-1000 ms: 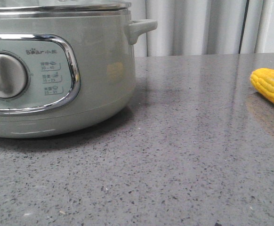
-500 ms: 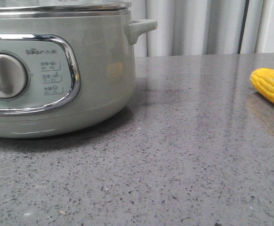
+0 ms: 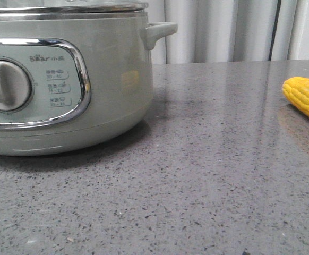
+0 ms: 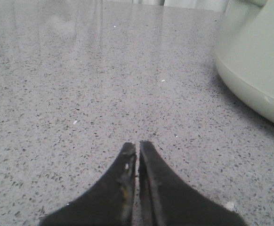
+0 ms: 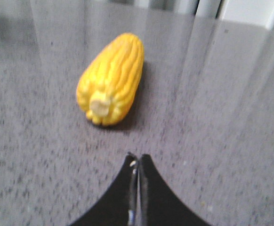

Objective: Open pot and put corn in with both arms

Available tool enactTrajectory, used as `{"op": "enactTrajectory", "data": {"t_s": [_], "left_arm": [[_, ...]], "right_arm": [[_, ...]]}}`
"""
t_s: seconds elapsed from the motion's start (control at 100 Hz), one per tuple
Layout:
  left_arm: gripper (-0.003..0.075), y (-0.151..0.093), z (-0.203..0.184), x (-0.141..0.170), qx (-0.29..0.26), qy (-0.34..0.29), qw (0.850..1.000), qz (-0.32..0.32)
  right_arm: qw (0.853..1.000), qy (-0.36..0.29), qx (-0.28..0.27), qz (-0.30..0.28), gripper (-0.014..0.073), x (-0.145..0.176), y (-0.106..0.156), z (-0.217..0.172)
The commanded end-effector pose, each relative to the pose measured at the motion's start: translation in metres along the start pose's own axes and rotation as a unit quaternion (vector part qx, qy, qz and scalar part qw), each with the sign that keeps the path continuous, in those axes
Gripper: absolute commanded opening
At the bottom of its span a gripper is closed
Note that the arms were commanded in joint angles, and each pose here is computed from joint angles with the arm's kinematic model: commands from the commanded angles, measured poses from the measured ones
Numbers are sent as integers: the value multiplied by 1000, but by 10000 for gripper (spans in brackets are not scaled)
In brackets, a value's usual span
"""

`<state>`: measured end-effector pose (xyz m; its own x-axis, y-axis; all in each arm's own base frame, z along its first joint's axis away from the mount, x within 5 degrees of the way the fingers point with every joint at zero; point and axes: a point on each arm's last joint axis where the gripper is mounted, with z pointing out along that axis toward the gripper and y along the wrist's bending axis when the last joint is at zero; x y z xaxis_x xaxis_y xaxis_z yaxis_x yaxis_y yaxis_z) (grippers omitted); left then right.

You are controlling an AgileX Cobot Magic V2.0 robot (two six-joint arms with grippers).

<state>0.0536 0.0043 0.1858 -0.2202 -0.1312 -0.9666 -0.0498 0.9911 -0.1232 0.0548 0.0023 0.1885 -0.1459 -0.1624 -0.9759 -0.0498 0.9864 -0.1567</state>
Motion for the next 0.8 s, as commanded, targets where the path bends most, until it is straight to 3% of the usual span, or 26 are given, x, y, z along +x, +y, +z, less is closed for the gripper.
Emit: {"op": "enactTrajectory", "data": {"t_s": [0.0, 0.12, 0.22, 0.37, 0.48, 0.64, 0.79], "left_arm": [[-20, -1, 1, 3, 12, -20, 1000, 0], [-20, -2, 1, 3, 15, -24, 1000, -4], [-20, -5, 1, -3, 33, -52, 998, -26], [-20, -9, -1, -13, 65, -106, 989, -75], [-20, -11, -5, -25, 97, -164, 969, -156], [-20, -9, -7, -30, 113, -187, 939, -265], [-20, -9, -8, -32, 115, -198, 936, -269]], "right_arm": [[997, -79, 21, 4, -68, -9, -3, -1], [989, -143, 36, 32, -68, -21, -6, -4], [977, -168, 35, 127, -68, -24, -9, -5], [954, -146, 13, 263, -68, -20, -8, -4], [944, -140, 6, 298, -68, -19, -8, -4], [919, -162, 4, 359, -68, -28, -11, -7], [913, -168, -14, 371, -68, -41, -11, -12]]}}
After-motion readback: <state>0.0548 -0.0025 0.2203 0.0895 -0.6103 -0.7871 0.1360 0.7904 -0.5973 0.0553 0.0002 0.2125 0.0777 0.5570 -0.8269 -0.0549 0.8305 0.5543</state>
